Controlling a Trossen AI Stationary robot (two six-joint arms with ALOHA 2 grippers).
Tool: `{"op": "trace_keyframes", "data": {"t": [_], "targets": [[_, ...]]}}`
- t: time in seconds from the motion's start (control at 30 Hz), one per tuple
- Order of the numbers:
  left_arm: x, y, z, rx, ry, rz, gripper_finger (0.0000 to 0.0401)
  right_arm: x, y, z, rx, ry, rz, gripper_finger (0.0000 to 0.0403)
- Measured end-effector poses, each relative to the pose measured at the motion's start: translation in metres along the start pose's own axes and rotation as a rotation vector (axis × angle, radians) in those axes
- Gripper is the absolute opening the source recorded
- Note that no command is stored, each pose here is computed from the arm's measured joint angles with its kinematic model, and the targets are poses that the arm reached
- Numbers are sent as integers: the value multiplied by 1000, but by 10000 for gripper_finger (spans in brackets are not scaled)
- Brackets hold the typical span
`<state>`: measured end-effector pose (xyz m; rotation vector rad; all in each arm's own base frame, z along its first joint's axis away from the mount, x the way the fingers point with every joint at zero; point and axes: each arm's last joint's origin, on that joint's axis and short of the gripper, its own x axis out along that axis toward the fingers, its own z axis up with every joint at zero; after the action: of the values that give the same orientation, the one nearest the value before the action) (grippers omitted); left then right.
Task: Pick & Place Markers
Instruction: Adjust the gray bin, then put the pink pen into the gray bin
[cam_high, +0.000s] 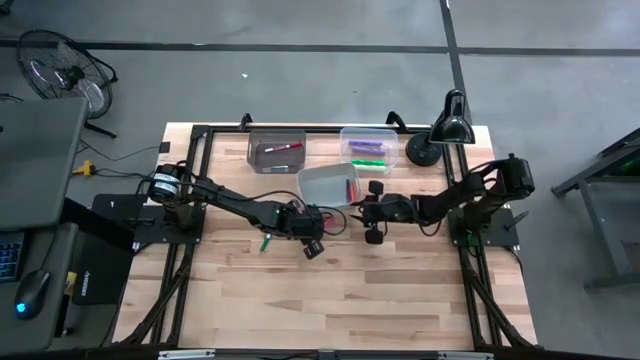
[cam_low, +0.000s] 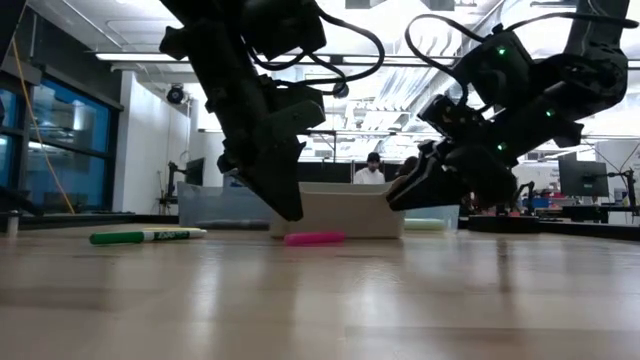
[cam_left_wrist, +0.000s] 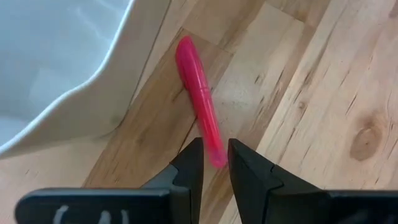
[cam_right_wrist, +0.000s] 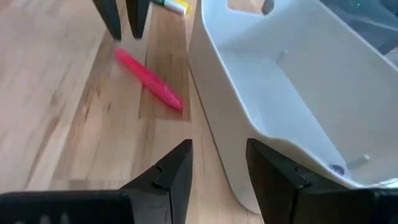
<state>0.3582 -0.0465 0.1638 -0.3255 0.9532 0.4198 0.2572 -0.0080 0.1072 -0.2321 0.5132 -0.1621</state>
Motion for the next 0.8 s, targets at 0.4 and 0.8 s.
{"op": "trace_keyframes", "data": {"t": [0.4, 0.8], "targets": [[0, 0, 1, -2, -5, -4, 72, 4, -2, 17, -23, -87, -3, 139], [-1, -5, -1, -178, 29, -66, 72, 0, 15, 23, -79, -83, -81, 139]]}}
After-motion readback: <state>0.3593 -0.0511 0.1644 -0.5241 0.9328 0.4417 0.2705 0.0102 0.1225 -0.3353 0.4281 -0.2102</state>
